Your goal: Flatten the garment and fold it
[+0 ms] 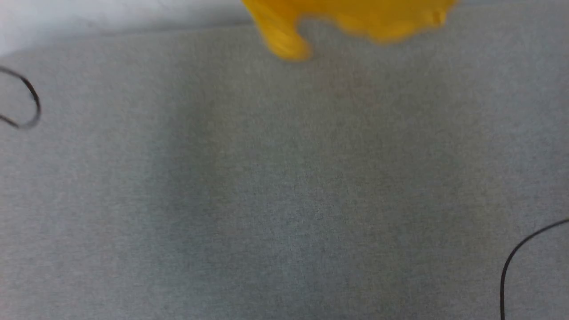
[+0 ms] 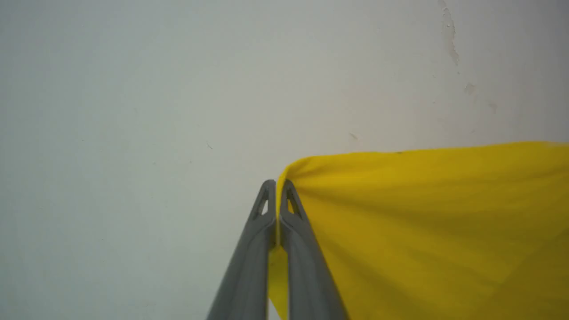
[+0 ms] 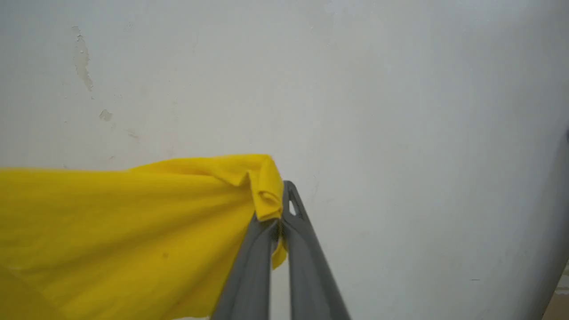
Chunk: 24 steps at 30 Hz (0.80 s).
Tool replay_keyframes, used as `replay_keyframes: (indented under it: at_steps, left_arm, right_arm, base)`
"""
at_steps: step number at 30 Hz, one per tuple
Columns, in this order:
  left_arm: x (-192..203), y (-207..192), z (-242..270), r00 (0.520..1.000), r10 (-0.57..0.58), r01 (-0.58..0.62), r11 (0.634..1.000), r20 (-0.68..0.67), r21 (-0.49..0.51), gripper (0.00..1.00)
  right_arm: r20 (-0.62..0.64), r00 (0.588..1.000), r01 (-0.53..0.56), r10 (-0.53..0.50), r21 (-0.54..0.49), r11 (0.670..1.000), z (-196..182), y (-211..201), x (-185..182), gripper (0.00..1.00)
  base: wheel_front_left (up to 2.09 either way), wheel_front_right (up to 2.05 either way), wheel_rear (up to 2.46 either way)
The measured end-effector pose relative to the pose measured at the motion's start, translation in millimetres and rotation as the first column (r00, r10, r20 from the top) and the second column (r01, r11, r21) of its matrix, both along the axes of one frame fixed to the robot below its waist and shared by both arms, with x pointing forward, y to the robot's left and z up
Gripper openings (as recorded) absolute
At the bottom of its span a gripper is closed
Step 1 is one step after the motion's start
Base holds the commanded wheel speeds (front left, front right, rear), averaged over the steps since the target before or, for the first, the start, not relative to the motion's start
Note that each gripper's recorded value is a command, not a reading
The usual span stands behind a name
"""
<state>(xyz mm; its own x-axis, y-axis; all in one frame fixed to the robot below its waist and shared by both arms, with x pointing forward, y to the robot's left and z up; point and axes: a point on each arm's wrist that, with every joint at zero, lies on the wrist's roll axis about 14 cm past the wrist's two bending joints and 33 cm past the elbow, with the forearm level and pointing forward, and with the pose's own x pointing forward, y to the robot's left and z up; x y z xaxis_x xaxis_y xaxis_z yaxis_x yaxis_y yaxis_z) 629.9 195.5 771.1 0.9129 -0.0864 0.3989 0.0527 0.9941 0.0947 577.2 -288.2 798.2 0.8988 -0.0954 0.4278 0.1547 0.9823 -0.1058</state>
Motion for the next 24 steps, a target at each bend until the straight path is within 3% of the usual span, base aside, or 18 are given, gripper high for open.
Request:
replay_keyframes:
  at_steps: [5, 13, 18, 24]
  left_arm:
    - [35, -1, -23, 1.000, 0.007, -0.007, 1.000, -0.007, -0.009, 0.00]
    - [73, -3, -125, 0.986, 0.004, -0.011, 0.999, -0.169, -0.039, 0.00]
    - [68, -2, -174, 0.962, -0.010, -0.013, 0.996, -0.274, -0.085, 0.00]
    - [37, 8, -220, 0.929, -0.027, -0.035, 0.986, -0.370, -0.161, 0.00]
  right_arm:
    - [-0.024, 0.998, -0.064, 0.064, -0.035, 0.997, -26, 29, 39, 0.00]
    - [-0.230, 0.963, -0.145, 0.138, -0.017, 0.989, -131, 61, 85, 0.00]
    - [-0.352, 0.918, -0.182, 0.181, 0.031, 0.983, -185, 75, 85, 0.00]
    - [-0.435, 0.864, -0.222, 0.255, 0.126, 0.967, -234, 86, 53, 0.00]
  base:
    - [0.00, 0.00, 0.00]
    - [0.00, 0.00, 0.00]
    - [0.00, 0.00, 0.00]
    - [0.00, 0.00, 0.00]
